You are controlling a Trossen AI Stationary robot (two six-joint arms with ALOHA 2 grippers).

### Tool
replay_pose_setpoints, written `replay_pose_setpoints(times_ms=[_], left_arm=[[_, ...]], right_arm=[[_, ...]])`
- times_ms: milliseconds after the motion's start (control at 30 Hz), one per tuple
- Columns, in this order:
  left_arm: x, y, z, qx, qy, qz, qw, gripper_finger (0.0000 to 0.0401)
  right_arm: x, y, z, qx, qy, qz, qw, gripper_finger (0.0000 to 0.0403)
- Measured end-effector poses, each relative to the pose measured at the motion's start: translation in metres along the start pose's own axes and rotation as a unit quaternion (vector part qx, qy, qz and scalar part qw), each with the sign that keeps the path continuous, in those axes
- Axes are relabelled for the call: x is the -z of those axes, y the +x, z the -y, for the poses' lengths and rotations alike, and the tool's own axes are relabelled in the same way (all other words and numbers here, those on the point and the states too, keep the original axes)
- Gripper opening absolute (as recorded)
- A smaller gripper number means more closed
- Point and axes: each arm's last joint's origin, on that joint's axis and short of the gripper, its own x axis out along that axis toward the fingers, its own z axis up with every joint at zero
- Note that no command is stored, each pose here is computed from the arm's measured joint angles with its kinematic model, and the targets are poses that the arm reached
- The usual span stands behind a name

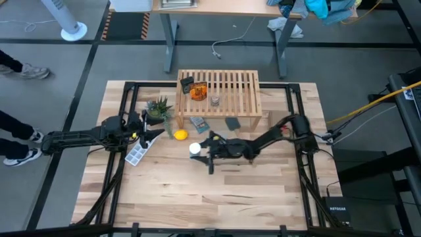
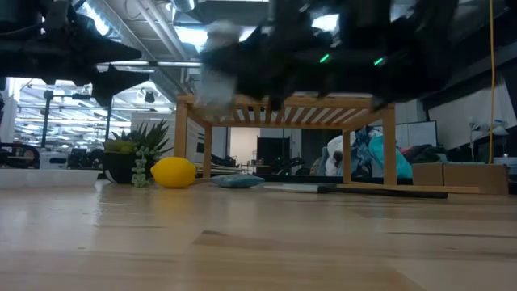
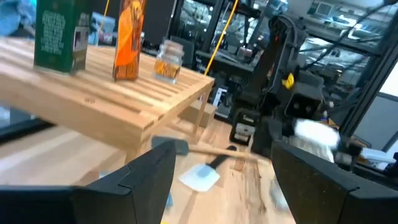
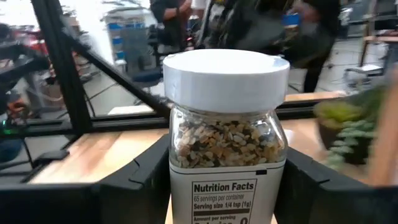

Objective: Shelf spices
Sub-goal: Remove the white seasoning bottle from the shelf

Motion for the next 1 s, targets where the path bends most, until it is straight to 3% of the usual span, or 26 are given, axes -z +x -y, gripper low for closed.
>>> replay_pose_setpoints(times_ms=[133,333,533,833,1000], left_arm=[[0.002,0.0,-0.001,-0.003,-0.008,-0.009,1.0,0.0258],[0.001,0.0,0.0,-0.001,-0.003,-0.006,1.0,0.0258],[0.001,0.0,0.0,0.0,0.004,-0.005,1.0,0.0258],[0.001,0.0,0.0,0.0,0.006,-0.005,1.0,0.0258],[0.001,0.0,0.0,0.0,0.007,-0.005,1.0,0.0258]], right_arm=[[0.009,0.027,0.002,-0.022,-0.004,0.011,1.0,0.0206],[0.009,0.047,0.016,-0.001,-0.03,-0.023,0.999,0.0207],[0.016,0.052,0.028,0.019,-0.039,-0.076,0.996,0.0207],[0.057,0.05,0.036,0.026,-0.021,-0.075,0.997,0.0207],[0.064,0.05,0.038,0.038,-0.019,-0.049,0.998,0.0207]])
